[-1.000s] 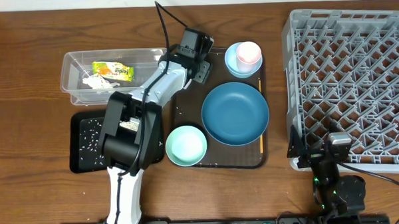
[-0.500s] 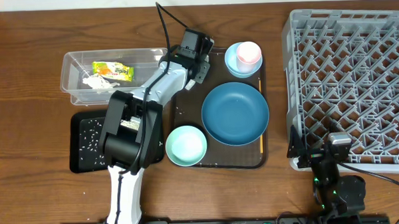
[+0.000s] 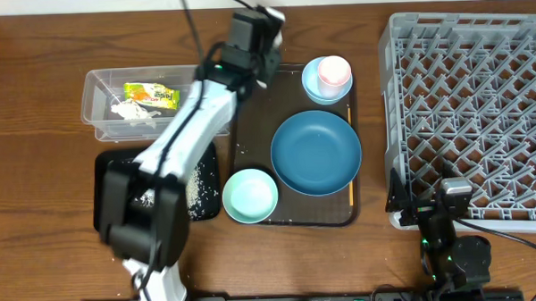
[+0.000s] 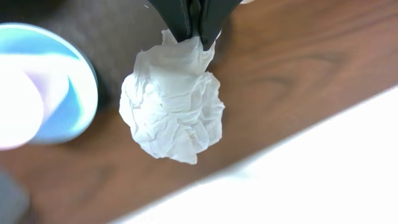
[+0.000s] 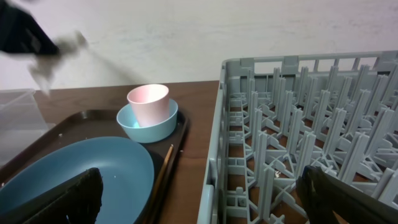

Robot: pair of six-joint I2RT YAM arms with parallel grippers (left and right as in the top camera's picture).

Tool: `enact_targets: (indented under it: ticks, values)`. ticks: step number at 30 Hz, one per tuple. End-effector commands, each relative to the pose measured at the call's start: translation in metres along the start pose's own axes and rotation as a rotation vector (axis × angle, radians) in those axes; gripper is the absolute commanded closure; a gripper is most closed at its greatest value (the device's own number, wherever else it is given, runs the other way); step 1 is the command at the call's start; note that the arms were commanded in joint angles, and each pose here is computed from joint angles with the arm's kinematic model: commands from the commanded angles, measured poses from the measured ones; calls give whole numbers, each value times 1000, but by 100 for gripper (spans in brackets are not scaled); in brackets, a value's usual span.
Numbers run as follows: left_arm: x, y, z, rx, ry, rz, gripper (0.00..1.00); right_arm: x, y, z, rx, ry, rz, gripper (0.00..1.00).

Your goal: Sort waste into correct bins and load items into the dishwasher rack

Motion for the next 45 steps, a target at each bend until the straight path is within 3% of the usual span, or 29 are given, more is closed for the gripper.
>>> enact_targets:
  ticks: [1, 6, 13, 17, 22, 24, 26, 29, 33, 38, 45]
  values:
    - [-34, 37, 15, -98, -54, 144, 94, 0, 1, -1, 11, 3, 5, 1]
    - [-67, 93, 8, -275, -46, 286, 94, 0, 1, -1, 11, 3, 5, 1]
    - [-76, 152, -61, -697, 196, 418, 94, 0, 1, -1, 11, 3, 5, 1]
    - [-81, 163, -84, -851, 282, 470, 94, 0, 1, -1, 11, 3, 5, 1]
    - [-83, 166, -91, -918, 301, 483, 91, 0, 1, -1, 11, 3, 5, 1]
    - [-83, 166, -91, -940, 296, 487, 77, 0, 1, -1, 11, 3, 5, 1]
    - [-83, 166, -91, -954, 294, 490, 50, 0, 1, -1, 11, 3, 5, 1]
    - [-83, 166, -91, -954, 294, 490, 37, 0, 1, -1, 11, 3, 5, 1]
    - [-84, 161, -93, -960, 323, 457, 39, 0, 1, -1, 11, 3, 5, 1]
    - [-90, 146, -86, -1001, 340, 273, 52, 0, 1, -1, 11, 3, 5, 1]
    - [-138, 133, -53, -990, 199, 88, 50, 0, 1, -1, 11, 3, 5, 1]
Point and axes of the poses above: each gripper's point midway between its finger pads, its own x axis out along the fingers, its own y axis along the line the jaws close on, z = x × y, the point moved 9 cm from there along -x, back along the fingers, and after that the axes turned 2 degrees about x, right-handed, at the moved point
